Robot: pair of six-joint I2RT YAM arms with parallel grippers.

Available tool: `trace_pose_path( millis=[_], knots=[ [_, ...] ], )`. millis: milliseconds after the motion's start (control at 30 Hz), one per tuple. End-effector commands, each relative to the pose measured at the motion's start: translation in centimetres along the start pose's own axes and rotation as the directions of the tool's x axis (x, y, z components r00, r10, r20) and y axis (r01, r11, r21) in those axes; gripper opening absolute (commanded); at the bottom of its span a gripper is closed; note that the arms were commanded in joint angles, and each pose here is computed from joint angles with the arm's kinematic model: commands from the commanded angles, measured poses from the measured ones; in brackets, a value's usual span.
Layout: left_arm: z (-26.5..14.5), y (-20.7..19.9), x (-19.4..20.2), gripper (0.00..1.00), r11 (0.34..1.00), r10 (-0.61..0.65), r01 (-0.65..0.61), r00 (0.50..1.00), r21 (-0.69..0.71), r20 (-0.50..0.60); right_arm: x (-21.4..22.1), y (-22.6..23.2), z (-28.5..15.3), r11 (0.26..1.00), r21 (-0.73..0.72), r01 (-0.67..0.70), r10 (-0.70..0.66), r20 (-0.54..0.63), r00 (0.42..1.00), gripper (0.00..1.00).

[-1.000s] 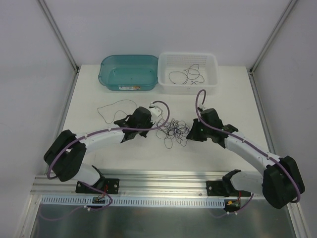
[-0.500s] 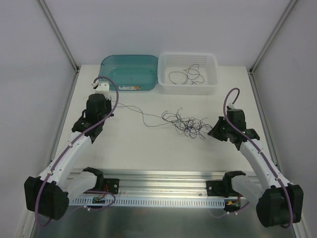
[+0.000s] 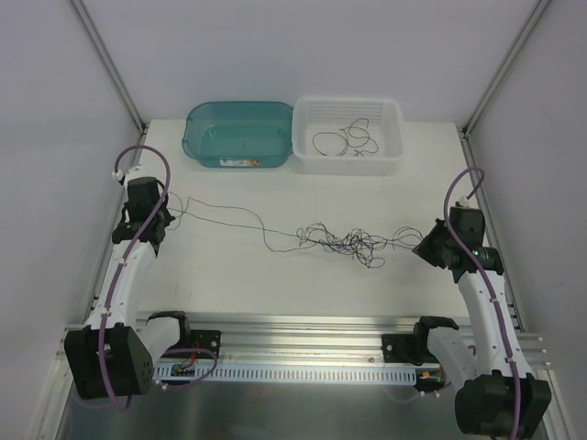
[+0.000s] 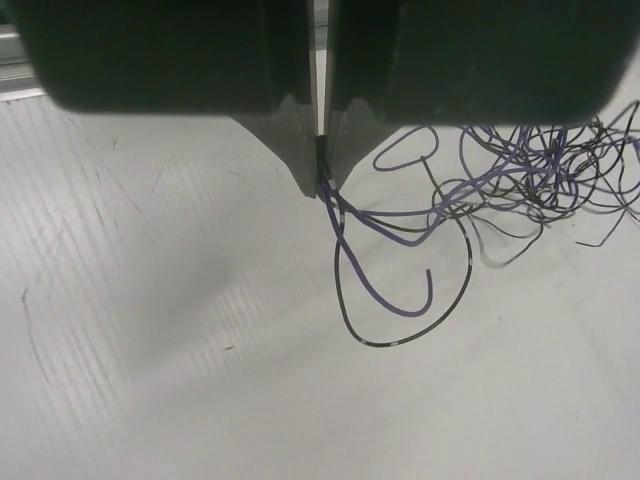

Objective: Untangle the cables

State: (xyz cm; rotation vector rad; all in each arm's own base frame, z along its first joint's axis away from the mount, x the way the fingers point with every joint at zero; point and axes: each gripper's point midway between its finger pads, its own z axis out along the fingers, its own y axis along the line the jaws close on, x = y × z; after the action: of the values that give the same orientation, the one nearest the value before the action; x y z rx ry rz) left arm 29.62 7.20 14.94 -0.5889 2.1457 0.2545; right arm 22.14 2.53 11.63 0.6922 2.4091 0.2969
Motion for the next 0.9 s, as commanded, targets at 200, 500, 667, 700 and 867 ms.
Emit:
trace_pose_path(
  millis=[200, 500, 667, 700, 867],
  knots=[
    [-1.6, -4.8, -1.2, 0.0, 0.962, -0.001, -0.003, 1.0, 0.275, 0.015, 0.0, 2.3, -1.5, 0.986, -0.074, 0.15, -0.154, -0.042, 0.987, 0.18],
    [-3.1, -8.3, -0.6, 0.0, 0.899, 0.123, -0.138, 0.99, 0.416, 0.064, 1.0, 8.8, -4.1, 0.873, -0.154, 0.462, -0.463, 0.033, 0.886, 0.72],
    [-3.6, -9.4, -0.2, 0.0, 0.878, 0.148, -0.161, 0.987, 0.451, 0.066, 3.0, 16.7, -4.6, 0.747, -0.307, 0.59, -0.594, 0.091, 0.8, 0.72],
    [-3.5, -9.3, -0.1, 0.0, 0.88, 0.148, -0.161, 0.987, 0.448, 0.065, 4.9, 17.7, -3.4, 0.701, -0.3, 0.647, -0.663, 0.059, 0.746, 0.73],
    [-3.4, -8.7, -0.3, 0.0, 0.896, 0.148, -0.169, 0.986, 0.411, 0.082, 9.3, 23.4, -0.4, 0.569, -0.344, 0.747, -0.782, 0.056, 0.621, 0.73]
  ],
)
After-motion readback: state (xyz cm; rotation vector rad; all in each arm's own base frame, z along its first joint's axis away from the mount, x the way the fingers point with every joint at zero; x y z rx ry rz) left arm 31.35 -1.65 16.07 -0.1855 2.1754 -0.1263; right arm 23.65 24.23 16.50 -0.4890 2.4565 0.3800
